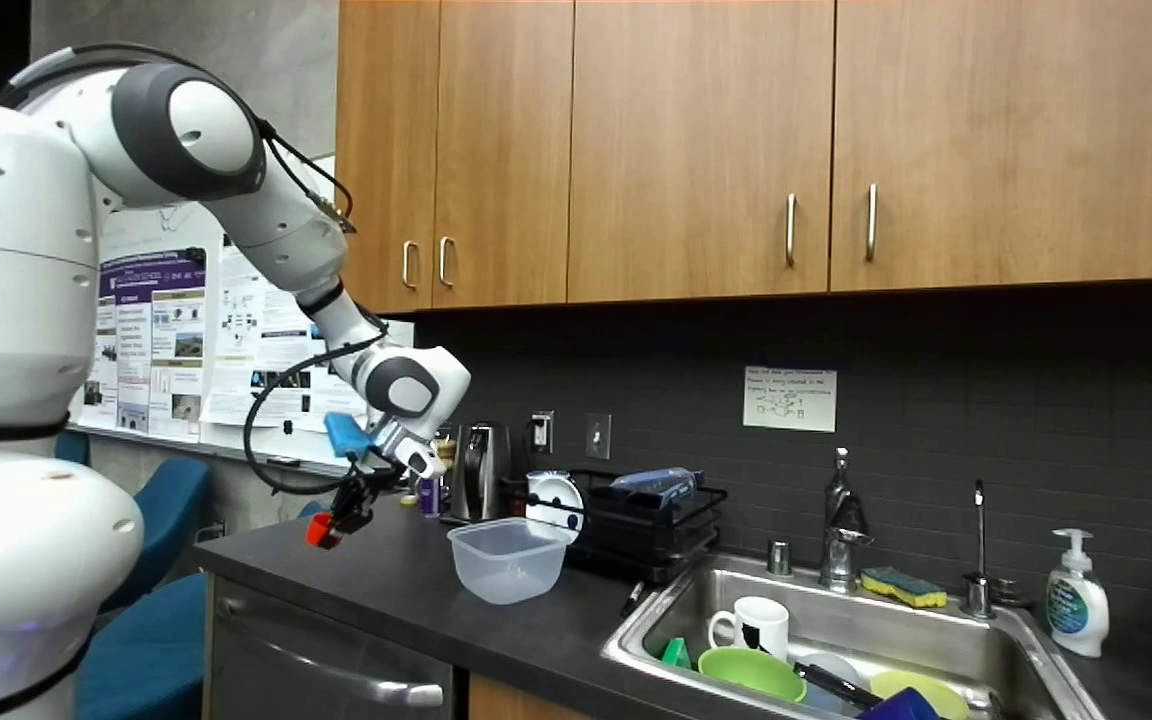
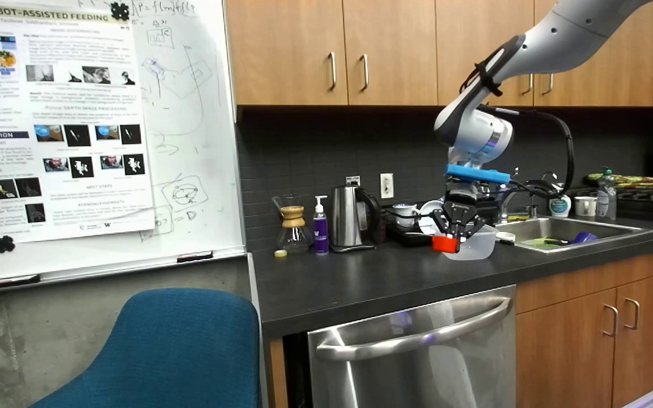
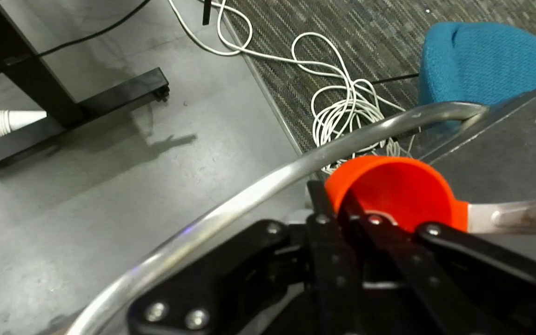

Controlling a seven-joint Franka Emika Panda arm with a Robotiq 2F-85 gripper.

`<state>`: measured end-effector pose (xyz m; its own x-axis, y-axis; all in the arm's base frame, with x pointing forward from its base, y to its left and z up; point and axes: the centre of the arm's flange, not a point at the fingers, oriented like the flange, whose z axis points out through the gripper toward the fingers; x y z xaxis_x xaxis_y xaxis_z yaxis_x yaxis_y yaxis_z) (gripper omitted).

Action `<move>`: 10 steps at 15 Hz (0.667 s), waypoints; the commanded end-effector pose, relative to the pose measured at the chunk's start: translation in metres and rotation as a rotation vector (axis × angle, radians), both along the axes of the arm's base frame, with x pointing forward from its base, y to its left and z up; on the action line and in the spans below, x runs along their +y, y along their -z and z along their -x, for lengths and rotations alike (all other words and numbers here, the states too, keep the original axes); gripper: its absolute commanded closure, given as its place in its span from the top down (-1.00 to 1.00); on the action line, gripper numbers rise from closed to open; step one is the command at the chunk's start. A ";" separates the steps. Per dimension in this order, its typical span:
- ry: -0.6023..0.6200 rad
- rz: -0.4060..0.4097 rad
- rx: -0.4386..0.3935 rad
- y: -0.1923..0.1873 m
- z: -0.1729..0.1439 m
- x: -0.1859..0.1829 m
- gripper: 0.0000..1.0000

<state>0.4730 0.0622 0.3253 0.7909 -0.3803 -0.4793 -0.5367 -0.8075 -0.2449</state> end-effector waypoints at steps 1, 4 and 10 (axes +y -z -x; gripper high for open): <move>-0.012 0.028 -0.036 -0.020 -0.029 -0.018 -0.96; 0.020 0.016 -0.082 -0.031 -0.041 -0.042 -0.96; 0.062 -0.007 -0.128 -0.038 -0.052 -0.079 -0.96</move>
